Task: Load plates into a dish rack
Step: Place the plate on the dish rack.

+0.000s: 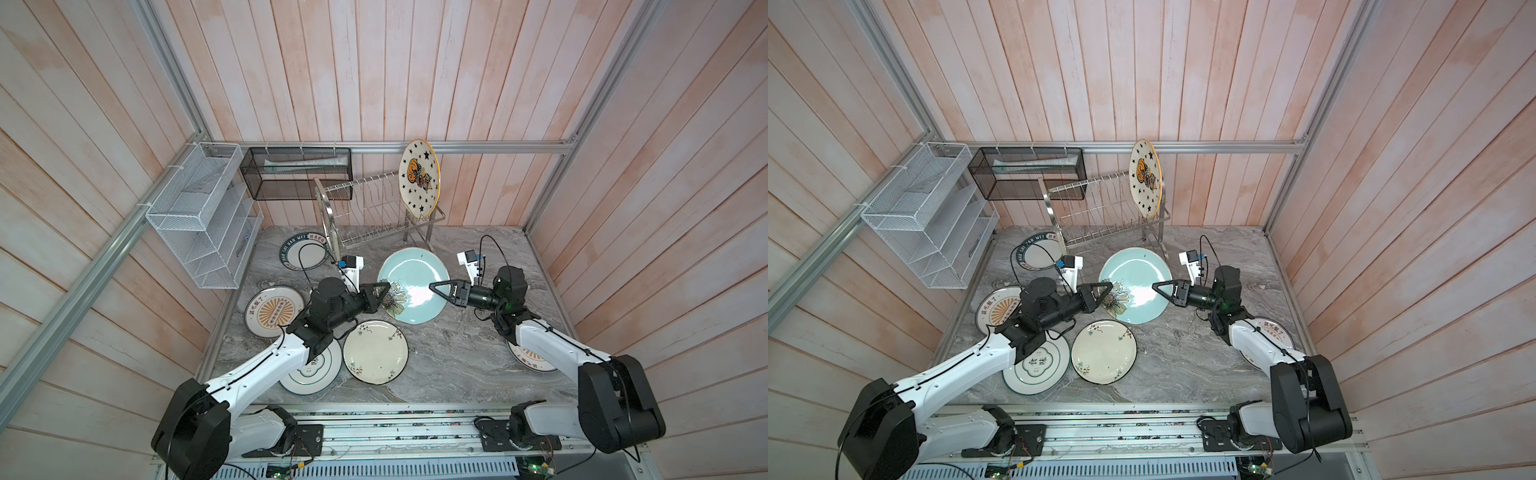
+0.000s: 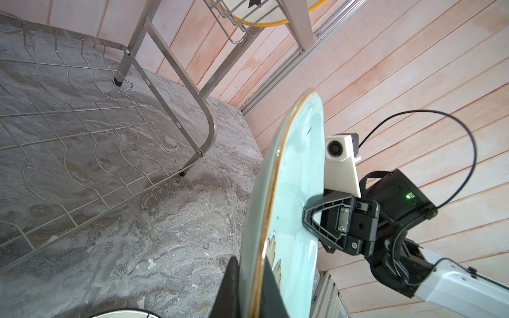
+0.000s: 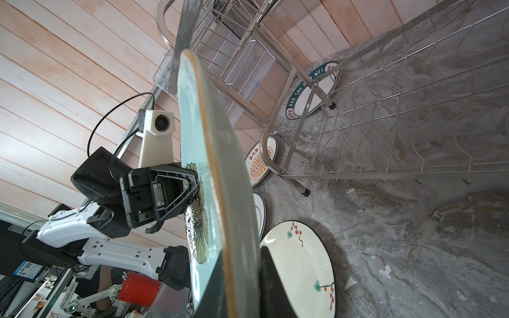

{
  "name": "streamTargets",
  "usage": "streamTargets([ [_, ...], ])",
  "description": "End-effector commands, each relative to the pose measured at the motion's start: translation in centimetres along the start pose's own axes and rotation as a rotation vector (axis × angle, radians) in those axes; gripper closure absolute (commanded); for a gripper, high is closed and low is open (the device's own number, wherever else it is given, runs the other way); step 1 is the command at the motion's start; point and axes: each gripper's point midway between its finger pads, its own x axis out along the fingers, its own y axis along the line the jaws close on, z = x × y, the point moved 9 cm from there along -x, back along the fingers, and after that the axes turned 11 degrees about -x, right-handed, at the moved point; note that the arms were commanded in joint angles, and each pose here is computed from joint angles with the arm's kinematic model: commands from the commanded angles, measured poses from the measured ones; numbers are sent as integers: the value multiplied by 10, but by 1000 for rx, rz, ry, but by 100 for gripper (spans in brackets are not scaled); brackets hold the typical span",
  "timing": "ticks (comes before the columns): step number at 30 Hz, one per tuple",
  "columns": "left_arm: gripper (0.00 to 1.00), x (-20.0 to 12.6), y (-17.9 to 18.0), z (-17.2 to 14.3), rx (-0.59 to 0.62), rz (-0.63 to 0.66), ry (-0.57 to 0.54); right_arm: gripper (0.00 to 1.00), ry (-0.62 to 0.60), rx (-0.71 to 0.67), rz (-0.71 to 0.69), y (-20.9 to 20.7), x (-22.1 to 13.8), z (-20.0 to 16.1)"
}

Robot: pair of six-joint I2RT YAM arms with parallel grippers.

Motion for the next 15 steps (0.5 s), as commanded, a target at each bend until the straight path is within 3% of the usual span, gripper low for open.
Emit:
streamTargets([
  [1,90,3,-13,-3,32,-17,9,100,-3,-168,136,35,11,16],
  [11,66,-7,-15,-1,50,-2,-29,100,-88,-179,44,35,-13,29],
  [15,52,-9,-17,0,56,-6,-35,100,-107,-185,8,34,-21,33],
])
